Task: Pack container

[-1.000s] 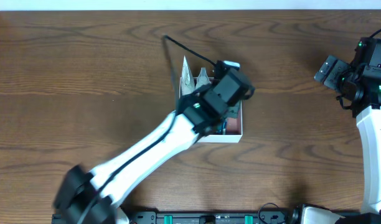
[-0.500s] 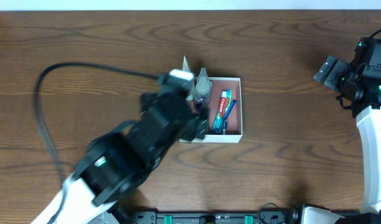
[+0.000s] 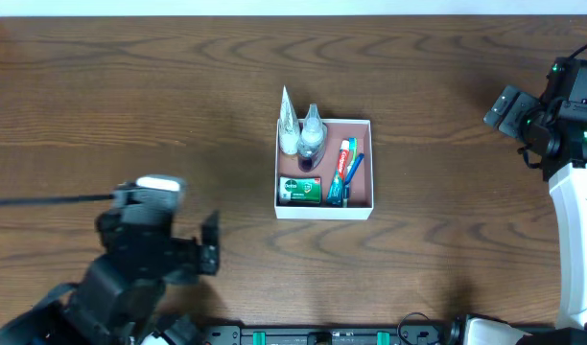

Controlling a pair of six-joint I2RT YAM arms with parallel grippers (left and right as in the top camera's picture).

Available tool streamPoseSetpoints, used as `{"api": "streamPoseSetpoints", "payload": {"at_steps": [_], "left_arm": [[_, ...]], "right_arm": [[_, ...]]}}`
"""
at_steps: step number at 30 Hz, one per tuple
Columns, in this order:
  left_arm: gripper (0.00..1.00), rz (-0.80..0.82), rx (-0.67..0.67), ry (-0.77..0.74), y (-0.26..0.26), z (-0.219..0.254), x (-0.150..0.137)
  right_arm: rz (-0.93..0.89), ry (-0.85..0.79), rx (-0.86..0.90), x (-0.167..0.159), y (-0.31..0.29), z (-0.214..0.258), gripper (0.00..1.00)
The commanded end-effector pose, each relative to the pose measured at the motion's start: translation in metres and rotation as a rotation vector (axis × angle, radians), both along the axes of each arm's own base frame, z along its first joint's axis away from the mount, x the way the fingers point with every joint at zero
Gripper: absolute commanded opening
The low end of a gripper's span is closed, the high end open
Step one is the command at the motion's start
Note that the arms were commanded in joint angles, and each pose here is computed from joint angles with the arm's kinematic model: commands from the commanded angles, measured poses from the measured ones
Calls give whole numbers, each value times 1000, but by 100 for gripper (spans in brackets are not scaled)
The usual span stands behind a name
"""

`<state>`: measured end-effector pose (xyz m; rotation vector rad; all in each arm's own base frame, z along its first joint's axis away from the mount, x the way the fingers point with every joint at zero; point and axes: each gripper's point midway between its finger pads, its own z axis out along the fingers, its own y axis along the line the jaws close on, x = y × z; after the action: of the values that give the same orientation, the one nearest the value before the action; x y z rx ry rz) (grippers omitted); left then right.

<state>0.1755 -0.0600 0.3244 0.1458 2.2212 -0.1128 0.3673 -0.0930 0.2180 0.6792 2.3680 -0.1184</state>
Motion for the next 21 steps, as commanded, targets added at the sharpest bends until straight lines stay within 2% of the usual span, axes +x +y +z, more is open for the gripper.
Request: {"api": "streamPoseSetpoints", "payload": {"at_steps": [1,12,16,21], "left_arm": [[98,180,-24,-43,30,-14,11],[98,280,-230,-394,52,-50,66],[98,254,-280,-485,54,-72,72],[98,243,-299,-510,55,-110,71]], "right_arm": [[-12,-1,6,0,-2,0,99],[-12,-1,6,0,-2,0,99],[-12,-1,6,0,-2,0,99],[-12,-1,6,0,-2,0,99]]}}
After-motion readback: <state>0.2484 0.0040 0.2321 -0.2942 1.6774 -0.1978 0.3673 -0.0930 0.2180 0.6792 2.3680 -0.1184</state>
